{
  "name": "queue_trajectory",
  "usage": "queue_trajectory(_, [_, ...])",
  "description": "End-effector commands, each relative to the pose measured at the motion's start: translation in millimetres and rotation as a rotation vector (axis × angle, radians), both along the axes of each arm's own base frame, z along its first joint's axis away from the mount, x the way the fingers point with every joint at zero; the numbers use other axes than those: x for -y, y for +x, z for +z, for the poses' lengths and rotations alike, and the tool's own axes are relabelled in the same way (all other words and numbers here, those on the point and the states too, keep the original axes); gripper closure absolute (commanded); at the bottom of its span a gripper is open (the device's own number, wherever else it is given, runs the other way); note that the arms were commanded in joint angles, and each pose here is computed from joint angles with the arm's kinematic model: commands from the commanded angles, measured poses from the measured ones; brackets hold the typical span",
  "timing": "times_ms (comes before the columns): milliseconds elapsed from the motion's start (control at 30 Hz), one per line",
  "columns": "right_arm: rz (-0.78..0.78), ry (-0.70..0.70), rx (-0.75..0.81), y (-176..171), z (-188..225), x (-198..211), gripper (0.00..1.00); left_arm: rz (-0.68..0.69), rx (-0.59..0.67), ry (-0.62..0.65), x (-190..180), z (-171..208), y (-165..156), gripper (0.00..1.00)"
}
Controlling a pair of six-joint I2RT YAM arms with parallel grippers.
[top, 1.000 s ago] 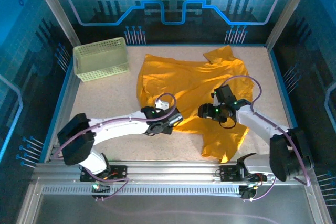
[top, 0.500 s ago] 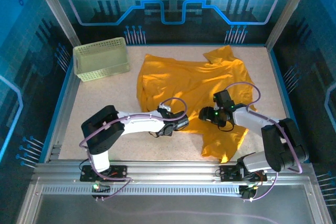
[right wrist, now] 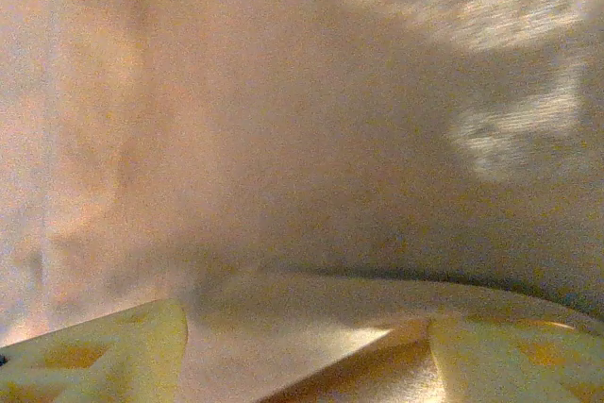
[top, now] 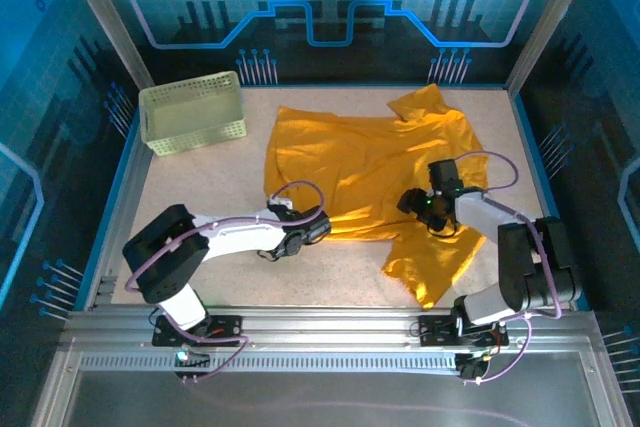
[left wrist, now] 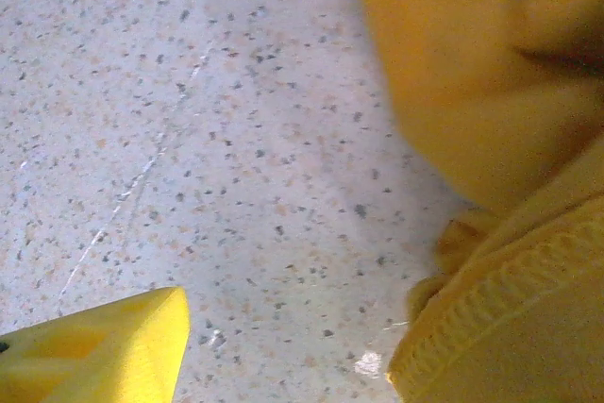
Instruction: Fold the inside-out t-shirt
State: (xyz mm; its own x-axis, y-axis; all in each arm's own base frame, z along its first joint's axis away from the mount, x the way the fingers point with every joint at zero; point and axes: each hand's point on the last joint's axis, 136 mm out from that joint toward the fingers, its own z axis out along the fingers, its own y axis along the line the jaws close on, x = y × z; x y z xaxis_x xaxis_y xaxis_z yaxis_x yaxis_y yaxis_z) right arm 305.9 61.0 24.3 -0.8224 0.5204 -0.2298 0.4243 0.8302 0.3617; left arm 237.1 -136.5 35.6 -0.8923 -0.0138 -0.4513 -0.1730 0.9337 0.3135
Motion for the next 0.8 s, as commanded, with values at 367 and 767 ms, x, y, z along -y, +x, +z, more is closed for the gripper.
queue_trajectory(367, [-0.021, -0.081, 0.047, -7, 29, 44, 0.28, -0.064, 0.112, -0.158, 24, 34, 2, 0.39])
queue_trajectory(767, [0.105, -0.119, 0.095, -27, 55, 15, 0.28, 0.001, 0.034, -0.307, 39, 5, -23, 0.26])
